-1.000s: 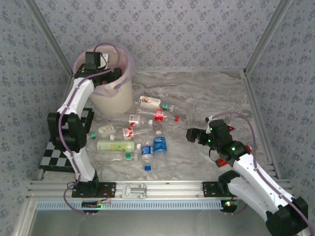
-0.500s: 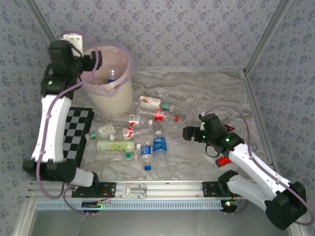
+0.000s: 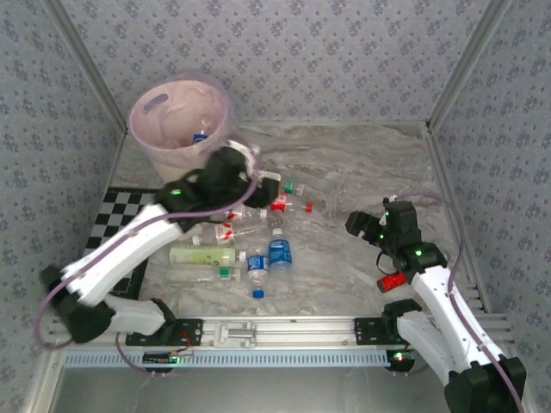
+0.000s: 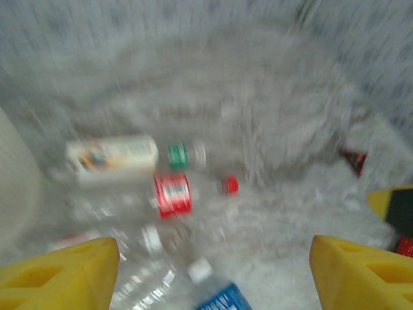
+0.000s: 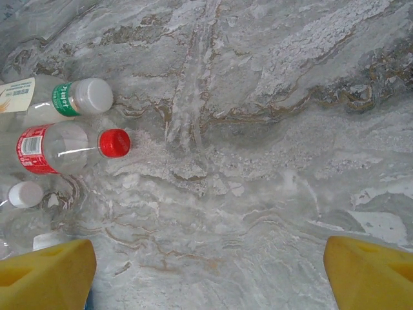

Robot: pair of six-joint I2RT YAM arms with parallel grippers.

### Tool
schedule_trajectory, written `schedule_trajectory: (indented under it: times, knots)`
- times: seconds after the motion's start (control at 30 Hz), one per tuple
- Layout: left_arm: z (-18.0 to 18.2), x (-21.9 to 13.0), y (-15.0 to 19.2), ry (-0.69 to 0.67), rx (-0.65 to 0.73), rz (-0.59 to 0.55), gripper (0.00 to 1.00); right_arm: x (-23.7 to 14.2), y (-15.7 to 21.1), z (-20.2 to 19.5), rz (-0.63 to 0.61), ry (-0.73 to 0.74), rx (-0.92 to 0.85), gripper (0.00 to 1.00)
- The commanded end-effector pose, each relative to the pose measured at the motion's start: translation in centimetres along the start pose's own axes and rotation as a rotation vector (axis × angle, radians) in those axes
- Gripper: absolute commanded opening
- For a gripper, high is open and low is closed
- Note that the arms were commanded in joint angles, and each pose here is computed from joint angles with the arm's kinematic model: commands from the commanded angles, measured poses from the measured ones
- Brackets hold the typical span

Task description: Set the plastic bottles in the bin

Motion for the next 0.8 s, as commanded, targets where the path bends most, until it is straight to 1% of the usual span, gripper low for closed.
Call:
schedule_trajectory:
  times: [0.0,0.07,0.1,0.23,0.43,0.6,0.77]
  knots:
    - [-2.1,3.0,5.1,0.024,-0.223,0.201,0.78,0.5,0.4,-0.5,0.008,0.001,0.047,0.93]
    - [-3.3,5.0,7.3,0.050,-0.297,0.250,0.81,0.8,0.5,-0.6,0.013,0.002,0.056,0.92]
    - [-4.1,5.8,8.2,0.053,-0.309,0.274,0.82,0.9,0.4,-0.6,0.014,0.002,0.056,0.92]
    - [-5.4,8.7,10.2,-0.013,-0.285,0.367,0.83,1.4,0.1,-0.3,0.035,0.015,0.039,0.93]
    - [-6.2,11.6,12.0,-0.017,-0.301,0.445,0.82,1.4,0.3,-0.5,0.041,0.018,0.036,0.94]
    - [-6.4,13.2,12.9,-0.035,-0.275,0.463,0.83,1.1,0.6,-1.3,0.027,0.035,0.039,0.94]
    - [-7.5,14.6,12.8,-0.027,-0.248,0.471,0.75,0.9,0.8,-1.7,0.029,0.033,0.050,0.94]
Point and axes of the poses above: each hand's point on the last joint's axis, 136 mm out from that joint toward the fingers, its own x axis out along the fingers, its own z axis along the line the jaws close on, y = z × x, the point moved 10 cm from there along -x, back along the fingers, and after that the axes turned 14 degrees about x, right-handed, at the moved point
